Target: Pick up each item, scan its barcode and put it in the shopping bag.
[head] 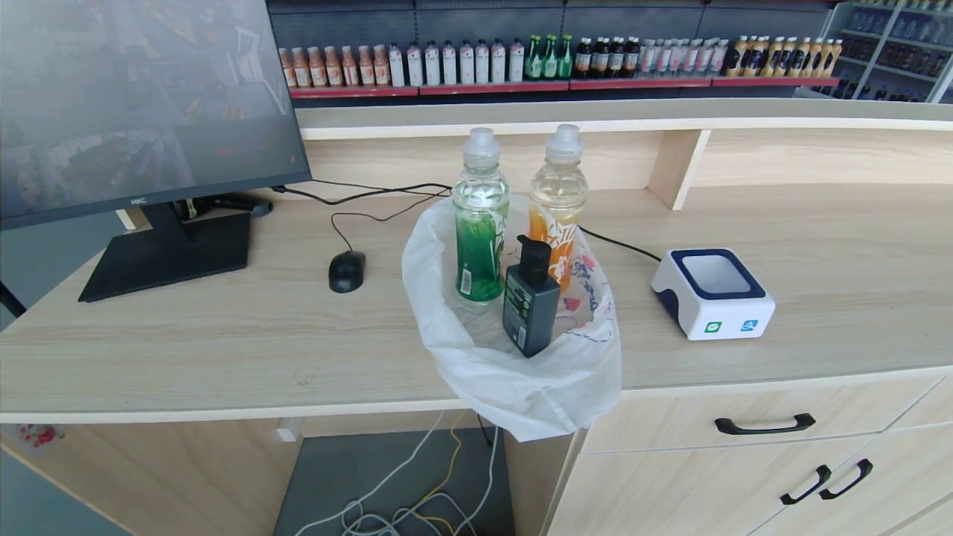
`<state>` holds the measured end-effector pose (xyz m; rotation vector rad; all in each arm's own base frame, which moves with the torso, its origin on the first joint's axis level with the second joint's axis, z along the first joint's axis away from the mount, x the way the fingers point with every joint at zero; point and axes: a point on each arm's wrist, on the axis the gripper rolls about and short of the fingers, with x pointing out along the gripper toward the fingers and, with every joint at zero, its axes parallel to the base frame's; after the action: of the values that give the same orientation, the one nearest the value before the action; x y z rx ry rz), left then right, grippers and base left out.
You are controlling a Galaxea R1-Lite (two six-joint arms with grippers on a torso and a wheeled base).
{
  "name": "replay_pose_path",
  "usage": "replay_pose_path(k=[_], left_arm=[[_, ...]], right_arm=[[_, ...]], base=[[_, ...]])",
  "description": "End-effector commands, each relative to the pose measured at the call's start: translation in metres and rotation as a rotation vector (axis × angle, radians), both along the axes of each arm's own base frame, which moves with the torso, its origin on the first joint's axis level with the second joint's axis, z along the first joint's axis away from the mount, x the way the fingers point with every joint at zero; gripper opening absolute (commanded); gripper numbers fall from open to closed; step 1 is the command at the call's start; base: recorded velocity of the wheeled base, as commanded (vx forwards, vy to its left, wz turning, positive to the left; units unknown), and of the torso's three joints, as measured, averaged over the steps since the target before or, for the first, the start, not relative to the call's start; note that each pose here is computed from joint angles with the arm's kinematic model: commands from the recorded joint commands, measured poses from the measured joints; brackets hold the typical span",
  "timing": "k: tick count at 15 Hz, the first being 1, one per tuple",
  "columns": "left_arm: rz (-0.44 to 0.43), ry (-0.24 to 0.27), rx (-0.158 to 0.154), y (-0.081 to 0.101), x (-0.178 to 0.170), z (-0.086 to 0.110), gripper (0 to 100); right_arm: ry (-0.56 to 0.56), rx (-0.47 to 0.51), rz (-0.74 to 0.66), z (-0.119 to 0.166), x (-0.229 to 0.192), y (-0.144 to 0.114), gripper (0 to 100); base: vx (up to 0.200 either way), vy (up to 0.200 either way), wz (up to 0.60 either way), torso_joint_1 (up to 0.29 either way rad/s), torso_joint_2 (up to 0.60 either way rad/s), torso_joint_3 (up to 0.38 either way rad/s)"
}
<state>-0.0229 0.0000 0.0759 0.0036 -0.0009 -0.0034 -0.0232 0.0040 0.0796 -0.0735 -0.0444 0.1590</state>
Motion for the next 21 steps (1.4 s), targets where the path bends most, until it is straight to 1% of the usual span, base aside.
replay_pose_path(k=[1, 2, 8, 21], left_arm=[[0.0, 0.001, -0.001, 0.0, 0.0, -0.0002, 100], [0.0, -0.001, 0.001, 0.0, 0.0, 0.0, 100], [0.0, -0.001, 0.003, 0.0, 0.0, 0.0, 100], [0.0, -0.001, 0.001, 0.0, 0.0, 0.0, 100]], right_arm=[[-0.001, 0.0, 0.001, 0.0, 0.0, 0.0, 100], [-0.001, -0.002, 0.001, 0.0, 0.0, 0.0, 100], [-0.001, 0.0, 0.001, 0.0, 0.0, 0.0, 100], [-0.002, -0.005, 0.0, 0.0, 0.0, 0.0, 100]], base=[[-0.2, 0.0, 0.0, 0.002, 0.0, 0.002], [-0.2, 0.0, 0.0, -0.002, 0.01, -0.002], [0.0, 0.0, 0.0, 0.0, 0.0, 0.0], [0.0, -0.2, 0.0, 0.007, 0.01, 0.001]])
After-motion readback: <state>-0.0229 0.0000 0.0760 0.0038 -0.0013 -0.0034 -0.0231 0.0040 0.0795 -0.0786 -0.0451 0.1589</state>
